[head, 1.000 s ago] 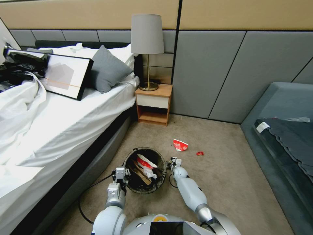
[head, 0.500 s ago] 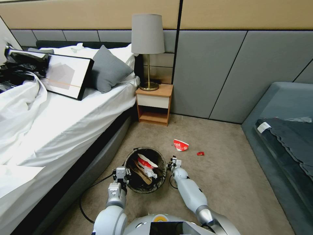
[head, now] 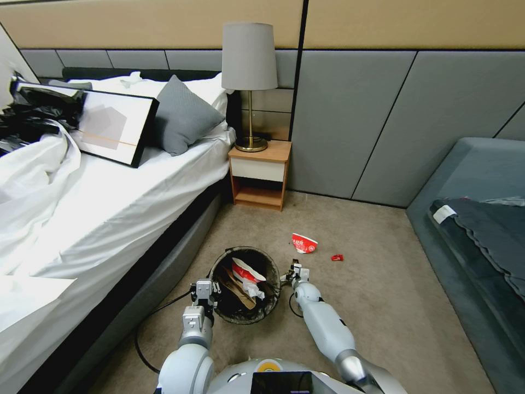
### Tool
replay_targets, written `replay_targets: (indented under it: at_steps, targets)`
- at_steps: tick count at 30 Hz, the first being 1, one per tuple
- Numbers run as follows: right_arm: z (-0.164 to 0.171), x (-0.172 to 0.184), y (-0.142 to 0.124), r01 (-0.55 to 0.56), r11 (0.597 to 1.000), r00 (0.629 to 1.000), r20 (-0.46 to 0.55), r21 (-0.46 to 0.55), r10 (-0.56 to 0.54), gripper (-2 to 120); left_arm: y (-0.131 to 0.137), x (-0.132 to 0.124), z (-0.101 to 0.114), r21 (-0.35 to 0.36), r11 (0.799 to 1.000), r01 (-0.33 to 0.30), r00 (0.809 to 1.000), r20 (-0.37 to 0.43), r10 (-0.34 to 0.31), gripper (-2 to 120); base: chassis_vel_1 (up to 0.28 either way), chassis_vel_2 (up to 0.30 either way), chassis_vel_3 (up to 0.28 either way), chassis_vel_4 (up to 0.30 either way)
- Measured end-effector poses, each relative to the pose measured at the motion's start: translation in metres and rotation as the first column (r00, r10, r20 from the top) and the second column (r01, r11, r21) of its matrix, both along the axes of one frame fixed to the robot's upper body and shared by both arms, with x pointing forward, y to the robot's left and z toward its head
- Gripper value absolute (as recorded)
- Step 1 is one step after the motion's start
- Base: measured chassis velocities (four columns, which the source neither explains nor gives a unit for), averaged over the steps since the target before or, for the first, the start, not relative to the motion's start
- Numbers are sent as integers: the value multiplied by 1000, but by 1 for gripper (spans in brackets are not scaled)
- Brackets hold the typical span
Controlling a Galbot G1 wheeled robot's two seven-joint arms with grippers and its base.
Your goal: Pick up the trash bin, then pick up the garbage from the floor and place it into the trash bin.
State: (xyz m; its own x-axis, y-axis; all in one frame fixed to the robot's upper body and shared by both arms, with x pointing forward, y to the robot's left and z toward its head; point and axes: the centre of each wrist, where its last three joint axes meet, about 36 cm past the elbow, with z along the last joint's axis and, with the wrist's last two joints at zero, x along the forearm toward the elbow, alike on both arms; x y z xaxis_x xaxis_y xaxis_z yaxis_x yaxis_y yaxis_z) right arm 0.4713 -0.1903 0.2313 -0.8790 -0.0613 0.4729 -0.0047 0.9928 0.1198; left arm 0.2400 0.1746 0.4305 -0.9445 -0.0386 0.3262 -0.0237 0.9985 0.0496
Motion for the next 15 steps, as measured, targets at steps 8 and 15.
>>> replay_targets:
  at_steps: [8, 15]
  targets:
    - [67, -16, -9, -126, 987, 876, 457, -96, 156, 0, -2, 0, -1, -7, 1000, 9, 1000, -4, -9, 2, 0, 0, 0, 0]
    - [176, -71, -12, -339, 916, 485, 794, -216, 367, 0, 3, 1, 2, 4, 1000, 12, 1000, 0, -12, 2, 0, 0, 0, 0]
